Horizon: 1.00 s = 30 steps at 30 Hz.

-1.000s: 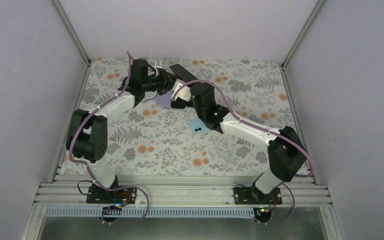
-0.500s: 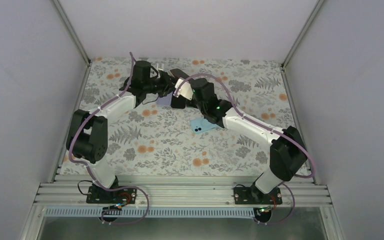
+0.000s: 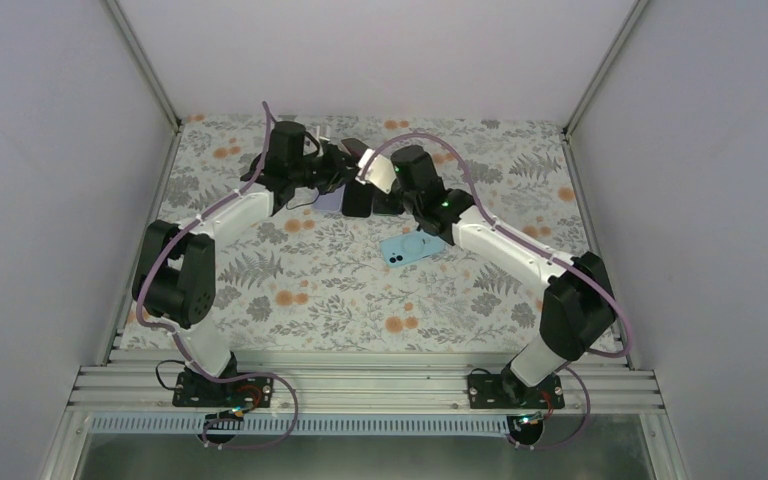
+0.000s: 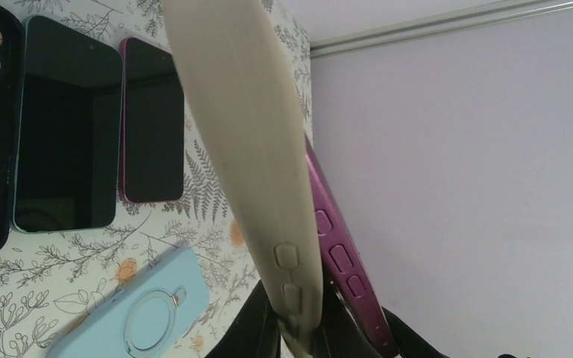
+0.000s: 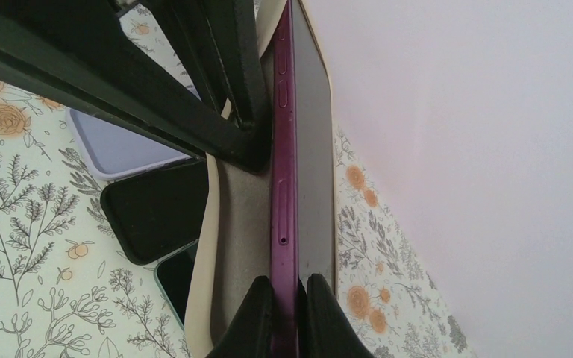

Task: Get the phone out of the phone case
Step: Remove the phone case from the phone.

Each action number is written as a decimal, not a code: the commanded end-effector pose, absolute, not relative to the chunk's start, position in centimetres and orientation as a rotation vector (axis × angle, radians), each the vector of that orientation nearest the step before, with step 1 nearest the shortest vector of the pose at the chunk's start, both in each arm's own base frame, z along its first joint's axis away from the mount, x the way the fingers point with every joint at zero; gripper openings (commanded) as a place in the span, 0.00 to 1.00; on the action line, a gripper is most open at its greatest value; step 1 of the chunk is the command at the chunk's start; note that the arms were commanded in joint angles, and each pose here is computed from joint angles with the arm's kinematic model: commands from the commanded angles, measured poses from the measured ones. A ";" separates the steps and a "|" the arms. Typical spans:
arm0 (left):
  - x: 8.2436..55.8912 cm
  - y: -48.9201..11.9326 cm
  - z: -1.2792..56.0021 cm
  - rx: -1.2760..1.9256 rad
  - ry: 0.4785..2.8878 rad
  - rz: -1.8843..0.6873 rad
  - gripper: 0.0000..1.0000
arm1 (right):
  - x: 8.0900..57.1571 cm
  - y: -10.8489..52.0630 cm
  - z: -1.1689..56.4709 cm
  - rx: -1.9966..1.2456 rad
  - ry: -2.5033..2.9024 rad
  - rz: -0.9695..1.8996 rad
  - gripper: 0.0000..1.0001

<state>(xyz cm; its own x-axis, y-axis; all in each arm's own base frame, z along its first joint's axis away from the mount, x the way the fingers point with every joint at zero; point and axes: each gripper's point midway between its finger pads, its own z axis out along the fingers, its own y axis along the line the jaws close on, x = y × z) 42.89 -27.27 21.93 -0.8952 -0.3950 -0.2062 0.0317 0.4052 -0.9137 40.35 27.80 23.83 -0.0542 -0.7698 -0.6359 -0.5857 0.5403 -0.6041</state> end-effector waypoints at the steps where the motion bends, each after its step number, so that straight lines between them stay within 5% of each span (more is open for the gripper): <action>1: 42.2 -25.6 18.8 -0.317 2.373 -1.359 0.02 | 44.3 21.4 34.9 -0.682 1.643 -0.322 0.04; 30: 42.3 -26.2 20.0 -0.196 2.351 -1.296 0.02 | 47.0 16.0 35.0 -0.574 1.725 -0.222 0.04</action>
<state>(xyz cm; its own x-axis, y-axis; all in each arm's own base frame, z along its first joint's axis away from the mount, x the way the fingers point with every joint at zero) 43.30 -28.10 22.99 -0.8715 -0.3815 -0.3082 0.1198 0.4438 -0.8881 41.59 26.17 24.58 -0.1066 -0.6611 -0.7427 -0.6811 0.5927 -0.4299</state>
